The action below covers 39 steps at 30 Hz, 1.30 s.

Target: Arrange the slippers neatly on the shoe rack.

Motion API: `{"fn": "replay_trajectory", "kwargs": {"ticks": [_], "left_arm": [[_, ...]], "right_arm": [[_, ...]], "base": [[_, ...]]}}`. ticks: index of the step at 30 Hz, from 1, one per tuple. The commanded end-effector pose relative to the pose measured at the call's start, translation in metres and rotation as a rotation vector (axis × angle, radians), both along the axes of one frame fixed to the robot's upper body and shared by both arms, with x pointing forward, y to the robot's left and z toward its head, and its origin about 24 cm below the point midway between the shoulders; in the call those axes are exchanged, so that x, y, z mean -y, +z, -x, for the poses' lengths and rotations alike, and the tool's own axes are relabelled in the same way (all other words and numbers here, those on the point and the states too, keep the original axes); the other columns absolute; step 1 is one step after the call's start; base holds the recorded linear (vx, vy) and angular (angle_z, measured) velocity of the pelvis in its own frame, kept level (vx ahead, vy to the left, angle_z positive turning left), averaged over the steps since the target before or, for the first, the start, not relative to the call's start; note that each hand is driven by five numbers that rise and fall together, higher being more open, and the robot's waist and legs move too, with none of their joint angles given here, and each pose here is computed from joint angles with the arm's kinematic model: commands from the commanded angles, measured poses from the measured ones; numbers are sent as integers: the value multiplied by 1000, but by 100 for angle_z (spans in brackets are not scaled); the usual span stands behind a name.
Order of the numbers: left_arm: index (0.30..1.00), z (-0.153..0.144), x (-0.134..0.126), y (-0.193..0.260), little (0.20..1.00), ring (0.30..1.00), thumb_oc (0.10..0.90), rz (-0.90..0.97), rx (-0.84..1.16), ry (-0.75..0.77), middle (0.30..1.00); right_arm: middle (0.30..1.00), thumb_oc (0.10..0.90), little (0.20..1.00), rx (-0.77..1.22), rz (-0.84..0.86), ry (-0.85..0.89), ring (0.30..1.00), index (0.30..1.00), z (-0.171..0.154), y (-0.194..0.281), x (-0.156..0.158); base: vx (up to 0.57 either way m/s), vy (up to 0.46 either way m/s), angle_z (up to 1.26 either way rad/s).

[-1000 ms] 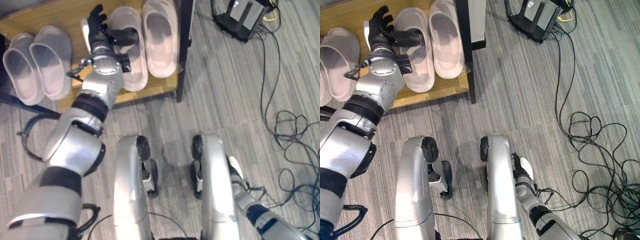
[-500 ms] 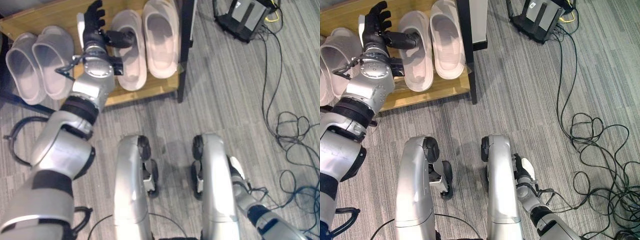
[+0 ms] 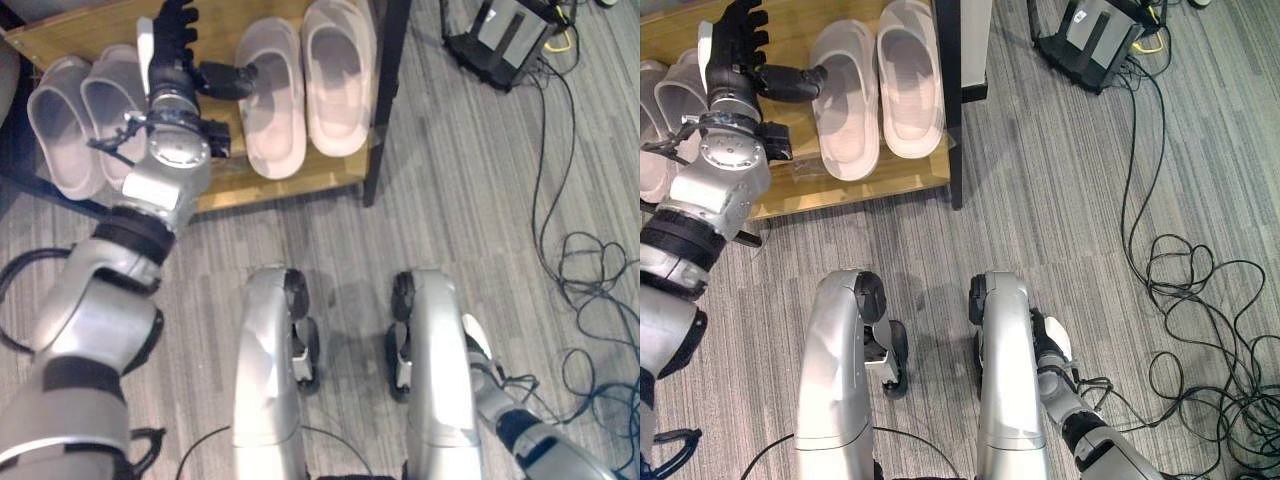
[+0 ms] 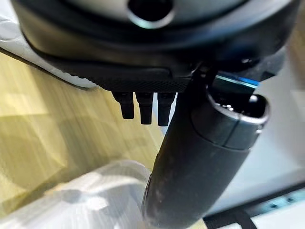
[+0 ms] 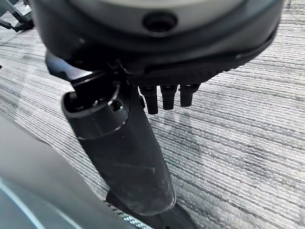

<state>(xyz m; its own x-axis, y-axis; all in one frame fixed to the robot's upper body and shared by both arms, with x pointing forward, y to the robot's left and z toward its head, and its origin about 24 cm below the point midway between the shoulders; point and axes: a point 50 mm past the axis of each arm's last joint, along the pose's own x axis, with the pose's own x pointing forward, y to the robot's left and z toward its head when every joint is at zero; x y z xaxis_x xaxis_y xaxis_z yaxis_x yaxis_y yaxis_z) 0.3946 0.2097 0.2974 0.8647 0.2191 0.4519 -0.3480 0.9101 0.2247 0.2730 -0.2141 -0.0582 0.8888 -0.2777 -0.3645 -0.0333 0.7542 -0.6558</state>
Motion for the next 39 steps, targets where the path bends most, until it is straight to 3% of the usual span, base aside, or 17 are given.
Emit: {"fn": "replay_trajectory", "kwargs": {"ticks": [1, 12, 18, 23, 32, 39], "left_arm": [[900, 42, -14, 63, 900, 900, 800, 88, 350, -83, 900], [900, 87, -34, 24, 900, 900, 800, 236, 418, -277, 900], [900, 89, -41, 5, 900, 900, 800, 397, 387, -412, 900], [900, 93, -42, -12, 900, 900, 800, 396, 357, -440, 900], [900, 125, -42, -55, 900, 900, 800, 403, 298, -575, 900], [900, 148, -44, -118, 900, 900, 800, 454, 97, -601, 900]], "right_arm": [[900, 800, 900, 97, 5, 10, 900, 900, -10, 16, -1], [900, 800, 900, 101, -22, 11, 900, 900, 0, 11, 1], [900, 800, 900, 88, -44, 40, 900, 900, 2, 10, 4], [900, 800, 900, 86, -60, 30, 900, 900, 9, 6, 7], [900, 800, 900, 200, -69, -90, 900, 900, -3, 32, 39], [900, 800, 900, 97, -50, -205, 900, 900, 20, 11, 64]], "base": [[0, 0, 0], [1, 2, 0], [6, 3, -1], [0, 0, 0], [-37, -7, 7], [-64, 22, 20]]}}
